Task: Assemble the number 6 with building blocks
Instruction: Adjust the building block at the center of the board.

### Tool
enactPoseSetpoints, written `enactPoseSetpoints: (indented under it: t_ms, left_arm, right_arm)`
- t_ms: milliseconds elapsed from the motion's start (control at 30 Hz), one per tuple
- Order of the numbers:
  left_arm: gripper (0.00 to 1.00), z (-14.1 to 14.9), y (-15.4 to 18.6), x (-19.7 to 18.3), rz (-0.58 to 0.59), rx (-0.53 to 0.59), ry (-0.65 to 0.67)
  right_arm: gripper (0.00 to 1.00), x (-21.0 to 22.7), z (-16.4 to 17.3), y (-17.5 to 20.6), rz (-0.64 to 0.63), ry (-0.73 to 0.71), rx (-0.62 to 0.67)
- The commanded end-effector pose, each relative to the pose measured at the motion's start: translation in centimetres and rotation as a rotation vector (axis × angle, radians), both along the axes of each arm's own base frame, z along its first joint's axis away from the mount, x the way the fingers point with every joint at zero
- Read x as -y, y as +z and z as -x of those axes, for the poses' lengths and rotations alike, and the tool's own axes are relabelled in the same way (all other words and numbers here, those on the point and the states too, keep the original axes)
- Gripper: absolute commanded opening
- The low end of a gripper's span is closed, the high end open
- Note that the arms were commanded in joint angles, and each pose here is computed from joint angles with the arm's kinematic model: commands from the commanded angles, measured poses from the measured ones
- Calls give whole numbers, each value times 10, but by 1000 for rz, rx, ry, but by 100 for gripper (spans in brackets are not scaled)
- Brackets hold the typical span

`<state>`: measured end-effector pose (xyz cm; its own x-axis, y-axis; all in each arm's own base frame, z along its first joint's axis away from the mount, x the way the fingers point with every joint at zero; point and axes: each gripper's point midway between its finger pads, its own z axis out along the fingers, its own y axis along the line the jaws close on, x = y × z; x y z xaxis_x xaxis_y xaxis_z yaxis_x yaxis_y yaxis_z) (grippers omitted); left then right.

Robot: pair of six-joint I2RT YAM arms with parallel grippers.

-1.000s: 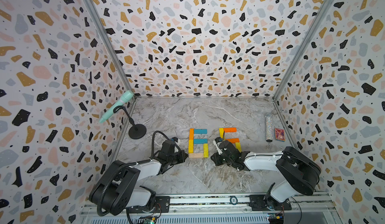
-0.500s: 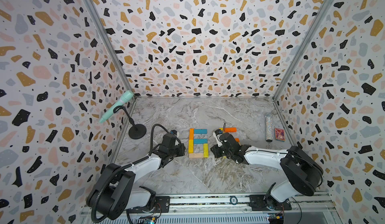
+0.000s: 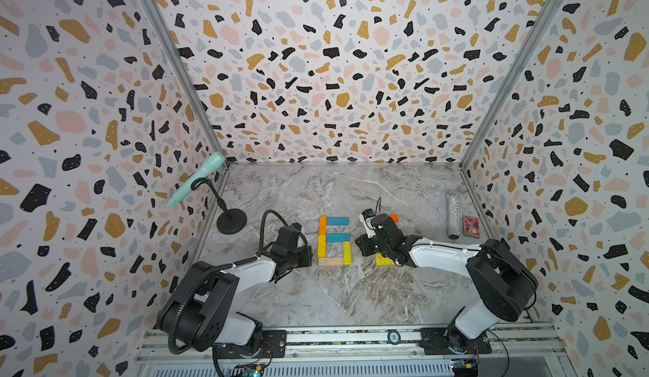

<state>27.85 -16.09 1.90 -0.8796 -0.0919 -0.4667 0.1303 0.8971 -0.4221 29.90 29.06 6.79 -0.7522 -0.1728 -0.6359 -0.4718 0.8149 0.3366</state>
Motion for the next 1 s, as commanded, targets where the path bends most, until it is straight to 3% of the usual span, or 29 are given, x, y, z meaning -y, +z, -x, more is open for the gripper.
enactPoseSetpoints:
  t_ms: [0, 400, 967]
  left_arm:
    - [0, -7, 6, 8, 28, 19, -30]
    - [0, -2, 4, 16, 84, -3, -48]
    - [0, 1, -2, 12, 59, -20, -39]
  right_arm:
    - [20, -5, -9, 10, -13, 9, 17]
    - [20, -3, -16, 9, -16, 7, 19]
    - [20, 7, -17, 10, 0, -8, 29]
